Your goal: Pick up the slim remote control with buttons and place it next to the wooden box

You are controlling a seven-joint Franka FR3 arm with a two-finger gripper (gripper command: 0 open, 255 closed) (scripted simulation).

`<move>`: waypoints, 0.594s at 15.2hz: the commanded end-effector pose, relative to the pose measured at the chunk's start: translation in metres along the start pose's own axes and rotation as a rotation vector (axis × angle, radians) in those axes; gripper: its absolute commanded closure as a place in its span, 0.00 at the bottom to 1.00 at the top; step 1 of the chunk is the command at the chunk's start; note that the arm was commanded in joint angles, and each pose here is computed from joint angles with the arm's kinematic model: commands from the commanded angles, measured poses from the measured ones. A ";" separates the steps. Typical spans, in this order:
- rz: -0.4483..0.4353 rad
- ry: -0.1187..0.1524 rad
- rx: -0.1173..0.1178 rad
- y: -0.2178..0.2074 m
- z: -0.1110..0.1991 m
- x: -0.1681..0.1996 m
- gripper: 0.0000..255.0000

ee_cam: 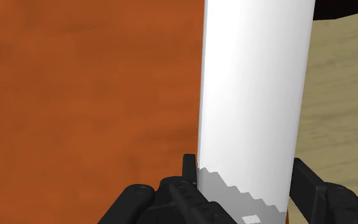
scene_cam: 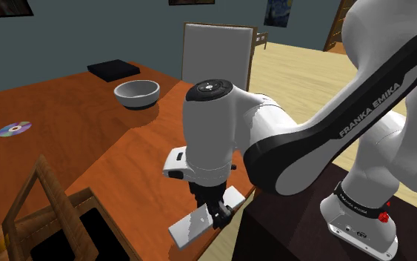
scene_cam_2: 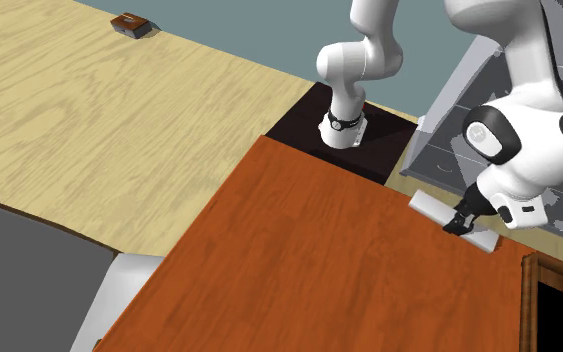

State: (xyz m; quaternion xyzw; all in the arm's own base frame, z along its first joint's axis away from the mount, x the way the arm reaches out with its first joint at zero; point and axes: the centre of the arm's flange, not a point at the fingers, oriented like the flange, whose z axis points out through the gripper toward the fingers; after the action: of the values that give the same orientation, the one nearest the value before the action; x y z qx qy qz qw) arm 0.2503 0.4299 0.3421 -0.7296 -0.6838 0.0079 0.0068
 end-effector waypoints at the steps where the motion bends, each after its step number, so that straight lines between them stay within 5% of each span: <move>1: 0.000 0.001 -0.001 0.001 0.003 0.001 1.00; 6: 0.000 0.001 -0.001 0.001 0.003 0.001 1.00; 7: 0.000 0.001 -0.001 0.001 0.003 0.001 0.00; 9: 0.000 0.001 -0.001 0.001 0.003 0.001 0.00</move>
State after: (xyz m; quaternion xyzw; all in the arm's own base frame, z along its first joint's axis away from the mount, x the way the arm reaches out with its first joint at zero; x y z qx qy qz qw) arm 0.2509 0.4306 0.3389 -0.7296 -0.6838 0.0073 0.0069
